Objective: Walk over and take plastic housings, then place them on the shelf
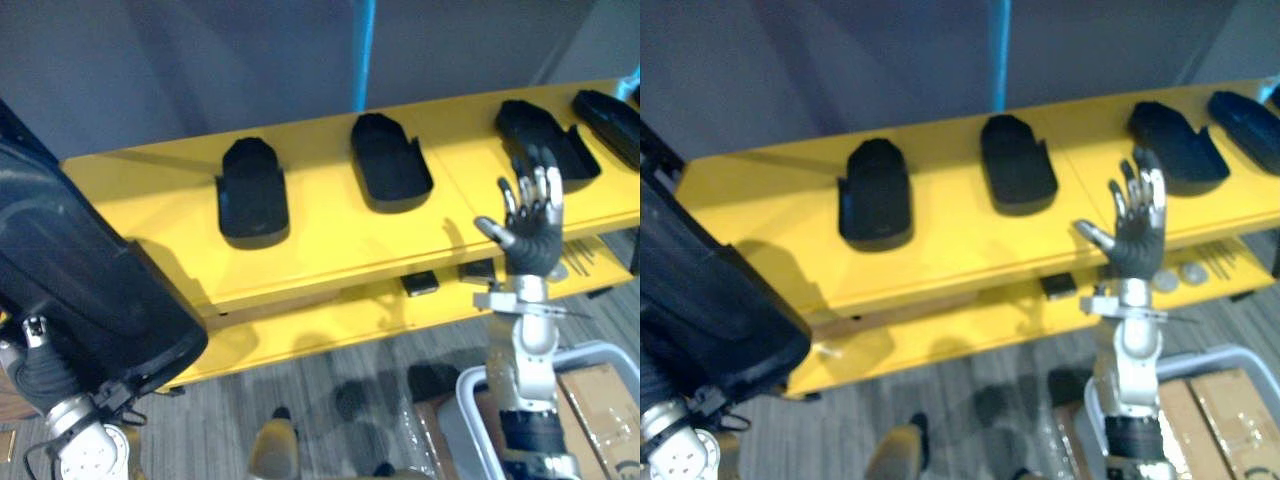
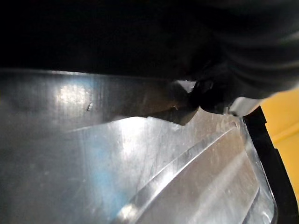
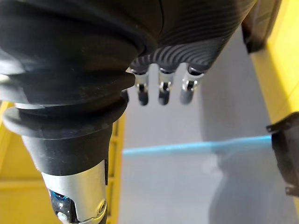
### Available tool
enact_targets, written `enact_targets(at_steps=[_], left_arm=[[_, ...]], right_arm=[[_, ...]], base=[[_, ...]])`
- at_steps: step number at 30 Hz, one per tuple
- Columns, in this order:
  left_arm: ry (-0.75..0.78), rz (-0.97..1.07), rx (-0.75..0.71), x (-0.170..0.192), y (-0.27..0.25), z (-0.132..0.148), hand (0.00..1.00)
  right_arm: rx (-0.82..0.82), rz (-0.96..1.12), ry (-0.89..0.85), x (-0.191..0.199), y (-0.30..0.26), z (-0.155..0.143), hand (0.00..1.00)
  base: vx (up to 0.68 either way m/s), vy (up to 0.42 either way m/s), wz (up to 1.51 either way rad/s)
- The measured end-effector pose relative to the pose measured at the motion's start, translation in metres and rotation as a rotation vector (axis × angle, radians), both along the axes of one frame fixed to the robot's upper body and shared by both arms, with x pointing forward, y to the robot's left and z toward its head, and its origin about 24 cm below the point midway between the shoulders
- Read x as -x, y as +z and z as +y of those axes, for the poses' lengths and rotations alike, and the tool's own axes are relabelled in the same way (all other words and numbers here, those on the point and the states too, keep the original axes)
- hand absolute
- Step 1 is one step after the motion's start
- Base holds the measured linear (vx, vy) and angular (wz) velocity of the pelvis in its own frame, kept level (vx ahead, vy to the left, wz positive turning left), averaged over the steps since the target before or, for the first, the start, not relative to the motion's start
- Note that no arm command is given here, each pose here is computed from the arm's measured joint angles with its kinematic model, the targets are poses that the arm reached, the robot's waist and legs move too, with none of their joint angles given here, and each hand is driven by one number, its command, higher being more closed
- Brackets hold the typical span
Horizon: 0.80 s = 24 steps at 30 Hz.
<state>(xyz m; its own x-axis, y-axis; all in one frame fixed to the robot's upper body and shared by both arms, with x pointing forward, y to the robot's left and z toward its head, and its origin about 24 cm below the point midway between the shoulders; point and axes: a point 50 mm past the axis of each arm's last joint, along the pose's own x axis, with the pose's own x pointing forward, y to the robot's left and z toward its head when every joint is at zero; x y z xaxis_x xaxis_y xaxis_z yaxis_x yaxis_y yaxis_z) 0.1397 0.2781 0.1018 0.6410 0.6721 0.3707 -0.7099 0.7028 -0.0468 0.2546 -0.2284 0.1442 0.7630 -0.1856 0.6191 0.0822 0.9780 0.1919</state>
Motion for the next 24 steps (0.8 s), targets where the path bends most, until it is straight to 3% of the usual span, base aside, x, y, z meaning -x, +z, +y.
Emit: enact_targets(at_steps=[9,15,18,21,24], left_arm=[[-0.137,-0.015,-0.009,-0.016,0.003,-0.020,1.00],[-0.085,0.065,-0.192,-0.020,0.014,-0.022,1.00],[-0.013,0.125,-0.196,-0.022,0.009,-0.014,1.00],[0.158,0.132,-0.187,-0.011,0.014,0.010,1.00],[0.278,0.125,-0.201,-0.002,0.022,0.031,1.00]], right_arm=[[-0.054,0.012,-0.113,0.016,-0.010,-0.006,0.00],[-0.089,0.021,-0.249,0.029,-0.016,-0.010,0.00],[-0.070,0.043,-0.463,0.042,-0.019,-0.030,0.00],[-0.079,0.096,-0.769,0.077,-0.032,-0.067,0.00],[-0.080,0.150,-0.949,0.109,-0.042,-0.091,0.00]], base=[[0.02,0.063,0.12],[-0.03,0.053,0.03],[-0.07,0.023,-0.08],[0.00,0.001,-0.19],[0.05,-0.017,-0.27]])
